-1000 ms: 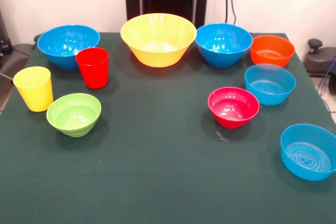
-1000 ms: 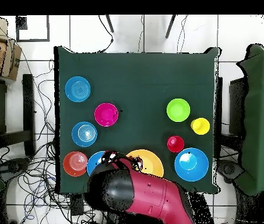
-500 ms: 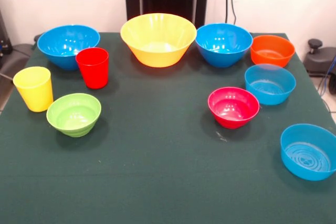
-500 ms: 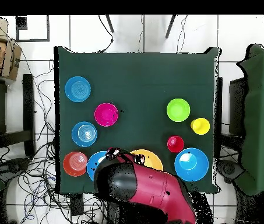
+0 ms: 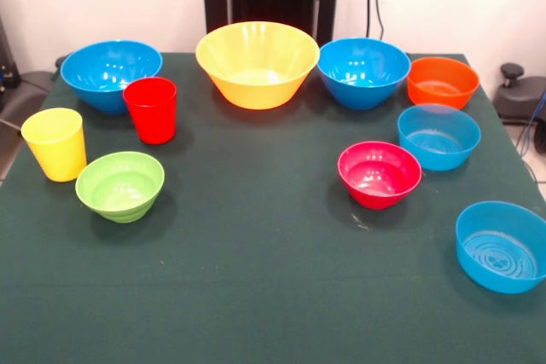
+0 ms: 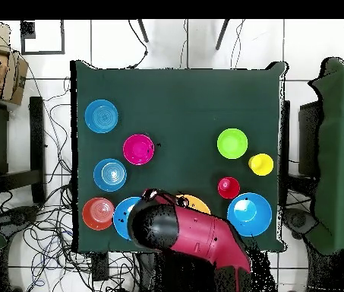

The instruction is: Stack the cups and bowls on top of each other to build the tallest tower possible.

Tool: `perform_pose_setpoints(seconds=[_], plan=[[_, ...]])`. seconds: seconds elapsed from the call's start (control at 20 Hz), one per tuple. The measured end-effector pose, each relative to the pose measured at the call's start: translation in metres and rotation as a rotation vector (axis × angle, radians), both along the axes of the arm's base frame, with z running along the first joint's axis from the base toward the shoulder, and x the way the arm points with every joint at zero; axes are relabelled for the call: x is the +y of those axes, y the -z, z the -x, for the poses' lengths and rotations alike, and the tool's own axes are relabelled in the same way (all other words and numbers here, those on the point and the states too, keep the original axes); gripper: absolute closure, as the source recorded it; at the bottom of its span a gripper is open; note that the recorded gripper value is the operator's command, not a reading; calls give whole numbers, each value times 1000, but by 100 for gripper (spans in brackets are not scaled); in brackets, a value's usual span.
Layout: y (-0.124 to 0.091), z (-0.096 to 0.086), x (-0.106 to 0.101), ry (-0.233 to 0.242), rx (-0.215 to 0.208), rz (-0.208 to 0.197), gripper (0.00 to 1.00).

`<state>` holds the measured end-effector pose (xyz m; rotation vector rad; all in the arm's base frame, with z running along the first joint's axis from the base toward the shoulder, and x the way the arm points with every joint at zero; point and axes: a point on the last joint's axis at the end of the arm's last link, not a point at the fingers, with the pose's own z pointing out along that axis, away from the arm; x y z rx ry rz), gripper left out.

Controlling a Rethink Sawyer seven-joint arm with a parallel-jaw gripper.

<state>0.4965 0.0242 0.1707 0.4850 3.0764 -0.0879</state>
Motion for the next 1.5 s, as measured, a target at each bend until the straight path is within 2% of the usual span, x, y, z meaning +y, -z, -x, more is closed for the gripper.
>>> perform_pose_setpoints(seconds=[0.45,0.95,1.0,1.2,1.25,1.45,1.5], plan=[[35,0,-18,32,37,-5,0],[80,-5,-31,45,35,5,0],[94,-8,-33,43,34,8,0],[119,-12,-37,41,34,12,0],[138,-16,-42,43,32,16,0],[163,-20,-49,46,26,22,0],[177,-22,-53,47,24,24,0]])
